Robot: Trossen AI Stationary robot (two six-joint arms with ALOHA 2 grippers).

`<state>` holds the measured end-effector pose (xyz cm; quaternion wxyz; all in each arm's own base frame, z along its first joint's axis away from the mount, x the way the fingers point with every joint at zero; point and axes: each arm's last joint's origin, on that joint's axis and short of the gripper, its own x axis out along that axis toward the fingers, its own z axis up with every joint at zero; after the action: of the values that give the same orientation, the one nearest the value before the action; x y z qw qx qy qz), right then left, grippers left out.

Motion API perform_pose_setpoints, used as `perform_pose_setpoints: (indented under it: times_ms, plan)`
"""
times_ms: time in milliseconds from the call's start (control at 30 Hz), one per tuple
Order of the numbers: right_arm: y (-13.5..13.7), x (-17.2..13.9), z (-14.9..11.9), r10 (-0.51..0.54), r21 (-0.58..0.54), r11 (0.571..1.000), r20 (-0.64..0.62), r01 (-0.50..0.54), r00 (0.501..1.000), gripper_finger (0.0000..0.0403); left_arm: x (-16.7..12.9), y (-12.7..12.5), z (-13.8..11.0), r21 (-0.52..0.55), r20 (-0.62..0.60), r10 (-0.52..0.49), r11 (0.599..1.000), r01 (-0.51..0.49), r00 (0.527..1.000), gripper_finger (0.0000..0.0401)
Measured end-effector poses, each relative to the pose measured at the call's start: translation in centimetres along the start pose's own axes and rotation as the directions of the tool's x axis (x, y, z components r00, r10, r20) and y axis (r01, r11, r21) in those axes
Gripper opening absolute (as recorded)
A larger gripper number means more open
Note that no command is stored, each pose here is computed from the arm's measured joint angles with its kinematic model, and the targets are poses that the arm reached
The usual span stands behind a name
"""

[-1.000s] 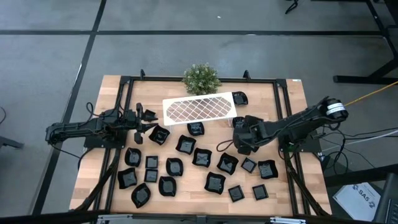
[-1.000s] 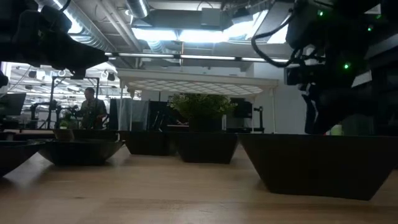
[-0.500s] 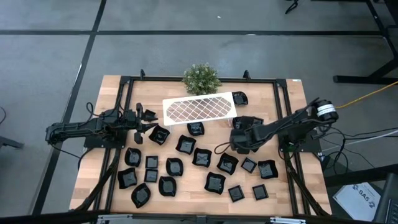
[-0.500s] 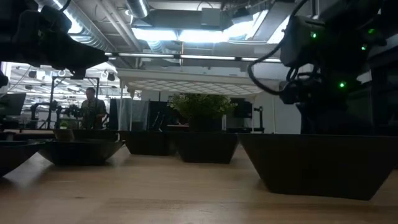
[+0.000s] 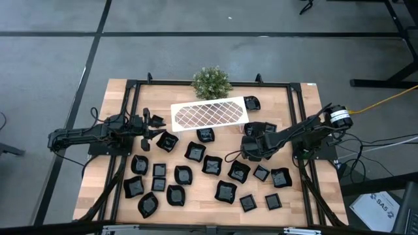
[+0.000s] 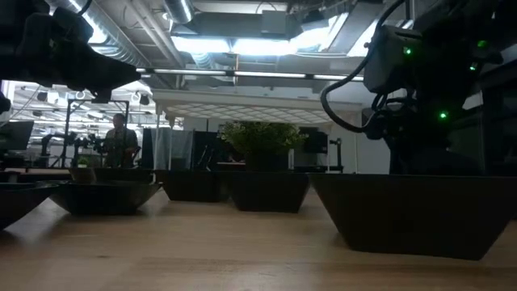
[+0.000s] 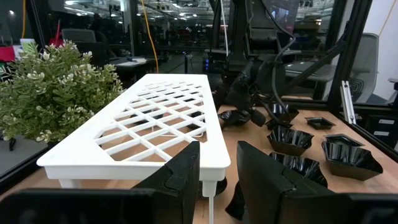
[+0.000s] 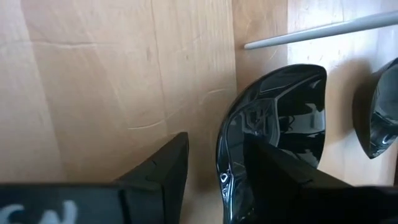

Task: Pick & Place Mini shaped plates
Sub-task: Put the leaf shaped plate on the shelf

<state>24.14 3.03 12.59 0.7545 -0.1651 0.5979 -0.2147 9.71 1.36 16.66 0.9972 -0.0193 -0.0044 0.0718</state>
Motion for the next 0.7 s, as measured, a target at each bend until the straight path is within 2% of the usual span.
perform_pose_setpoints:
  times_ms: [433, 700]
  plan:
    - [0.01, 0.05, -0.07, -0.001, 0.023, 1.0, -0.006, 0.001, 1.0, 0.0011, 0.0, 0.0, 0.0, 0.0, 0.0, 0.0, 1.0, 0.0, 1.0, 0.01]
    - [-0.36, -0.43, -0.54, 0.016, 0.041, 0.999, -0.039, -0.014, 0.999, 0.0006, 0.0, 0.0, -0.01, 0.0, 0.0, 0.001, 1.0, -0.001, 1.0, 0.01]
